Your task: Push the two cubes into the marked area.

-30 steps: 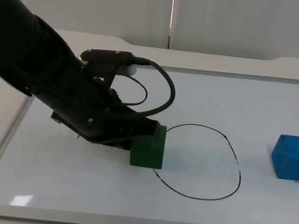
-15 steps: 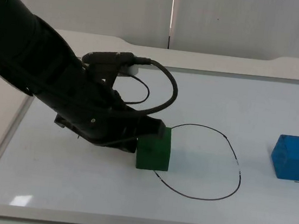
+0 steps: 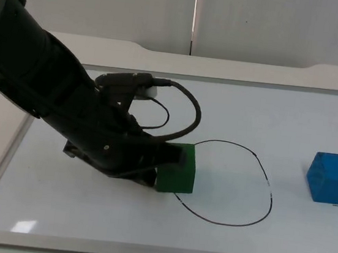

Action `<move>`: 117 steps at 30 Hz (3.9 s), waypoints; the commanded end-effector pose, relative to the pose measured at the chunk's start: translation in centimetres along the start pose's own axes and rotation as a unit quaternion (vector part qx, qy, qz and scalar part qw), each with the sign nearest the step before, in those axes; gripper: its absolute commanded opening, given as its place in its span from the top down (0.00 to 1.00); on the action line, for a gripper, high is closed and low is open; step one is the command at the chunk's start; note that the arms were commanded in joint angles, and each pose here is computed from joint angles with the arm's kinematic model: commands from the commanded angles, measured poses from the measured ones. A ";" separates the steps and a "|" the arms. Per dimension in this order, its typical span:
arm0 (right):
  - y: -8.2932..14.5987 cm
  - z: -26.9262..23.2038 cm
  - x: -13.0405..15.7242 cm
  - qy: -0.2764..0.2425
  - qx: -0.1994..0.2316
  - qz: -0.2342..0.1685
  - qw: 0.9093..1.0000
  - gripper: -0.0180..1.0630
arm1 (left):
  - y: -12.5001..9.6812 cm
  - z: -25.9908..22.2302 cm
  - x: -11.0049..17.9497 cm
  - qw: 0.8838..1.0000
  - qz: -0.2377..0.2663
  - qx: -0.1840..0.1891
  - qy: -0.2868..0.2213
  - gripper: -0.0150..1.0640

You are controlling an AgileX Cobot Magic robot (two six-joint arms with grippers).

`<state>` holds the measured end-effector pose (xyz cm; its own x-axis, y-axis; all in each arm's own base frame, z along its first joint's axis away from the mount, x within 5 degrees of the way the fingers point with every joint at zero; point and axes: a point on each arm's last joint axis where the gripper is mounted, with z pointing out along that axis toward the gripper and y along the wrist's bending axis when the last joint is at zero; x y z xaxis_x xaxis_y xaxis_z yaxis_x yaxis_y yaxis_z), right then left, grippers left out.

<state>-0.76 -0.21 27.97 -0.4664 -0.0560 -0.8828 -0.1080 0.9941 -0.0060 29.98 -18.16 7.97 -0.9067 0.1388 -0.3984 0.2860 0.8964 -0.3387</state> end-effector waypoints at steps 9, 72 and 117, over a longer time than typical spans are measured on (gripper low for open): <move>0.0 0.0 0.0 -0.006 0.003 0.000 1.000 0.01 | -0.4 0.0 0.0 1.000 -0.014 0.012 0.001 0.99; 0.0 0.0 0.0 -0.006 0.003 -0.003 1.000 0.01 | -2.5 0.2 -1.4 0.999 0.035 0.001 -0.036 0.99; -0.1 0.0 0.0 -0.006 0.005 -0.004 1.000 0.01 | -10.5 -21.9 -4.9 0.918 0.225 0.085 -0.314 0.99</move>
<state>-0.75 -0.24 27.97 -0.4655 -0.0645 -0.8827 -0.1092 0.9939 -0.0151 25.54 -19.27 30.92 -0.3863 0.1450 -0.9109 0.6442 0.7493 -0.1538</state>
